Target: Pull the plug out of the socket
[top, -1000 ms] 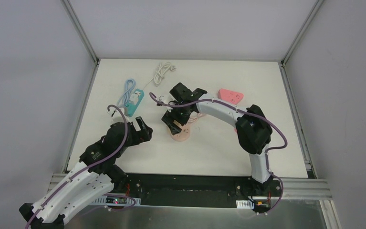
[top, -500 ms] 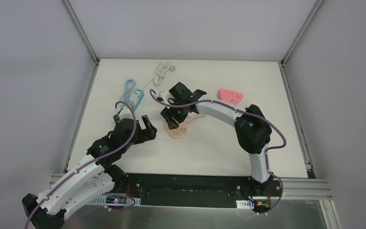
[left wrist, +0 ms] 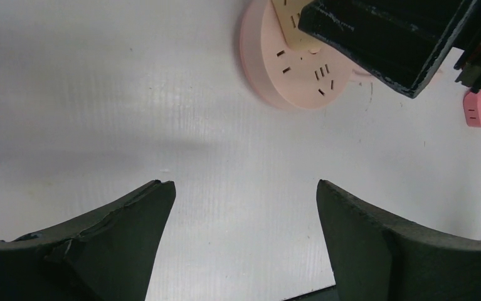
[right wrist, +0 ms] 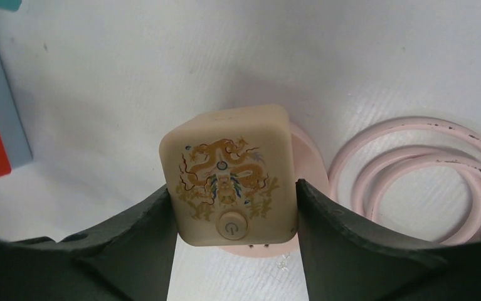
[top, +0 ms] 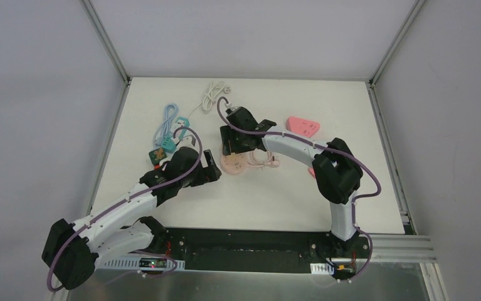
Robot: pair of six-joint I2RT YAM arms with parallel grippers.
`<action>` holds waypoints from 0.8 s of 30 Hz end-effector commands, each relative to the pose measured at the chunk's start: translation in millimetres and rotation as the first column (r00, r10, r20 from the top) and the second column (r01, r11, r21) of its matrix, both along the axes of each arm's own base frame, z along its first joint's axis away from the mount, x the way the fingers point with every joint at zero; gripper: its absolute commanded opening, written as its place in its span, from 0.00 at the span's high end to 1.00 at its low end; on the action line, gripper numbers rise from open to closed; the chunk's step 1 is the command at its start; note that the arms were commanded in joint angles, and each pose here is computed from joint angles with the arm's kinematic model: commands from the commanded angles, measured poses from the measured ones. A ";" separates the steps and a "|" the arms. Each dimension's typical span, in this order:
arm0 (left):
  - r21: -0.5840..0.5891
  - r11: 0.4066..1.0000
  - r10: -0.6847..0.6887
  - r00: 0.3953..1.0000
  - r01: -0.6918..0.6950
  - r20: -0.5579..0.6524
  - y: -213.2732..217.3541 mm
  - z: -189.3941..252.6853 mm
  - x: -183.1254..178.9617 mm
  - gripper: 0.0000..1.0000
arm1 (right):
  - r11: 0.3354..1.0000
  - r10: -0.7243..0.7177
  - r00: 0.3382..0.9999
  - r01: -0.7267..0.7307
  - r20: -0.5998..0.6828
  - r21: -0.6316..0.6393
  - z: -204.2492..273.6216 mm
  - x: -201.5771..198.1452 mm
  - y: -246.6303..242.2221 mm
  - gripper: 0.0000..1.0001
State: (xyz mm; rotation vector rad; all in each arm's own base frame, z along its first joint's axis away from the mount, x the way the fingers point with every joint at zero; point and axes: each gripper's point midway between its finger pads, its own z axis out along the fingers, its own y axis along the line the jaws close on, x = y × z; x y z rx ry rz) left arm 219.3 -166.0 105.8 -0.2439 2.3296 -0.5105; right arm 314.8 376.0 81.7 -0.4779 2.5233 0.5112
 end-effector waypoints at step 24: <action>-0.278 0.957 0.073 0.995 -0.087 -0.060 -43.6 -44.0 78.4 0.44 | 0.979 -0.201 0.978 0.200 -0.054 -0.028 1.0 -2.9 -7.4 1.00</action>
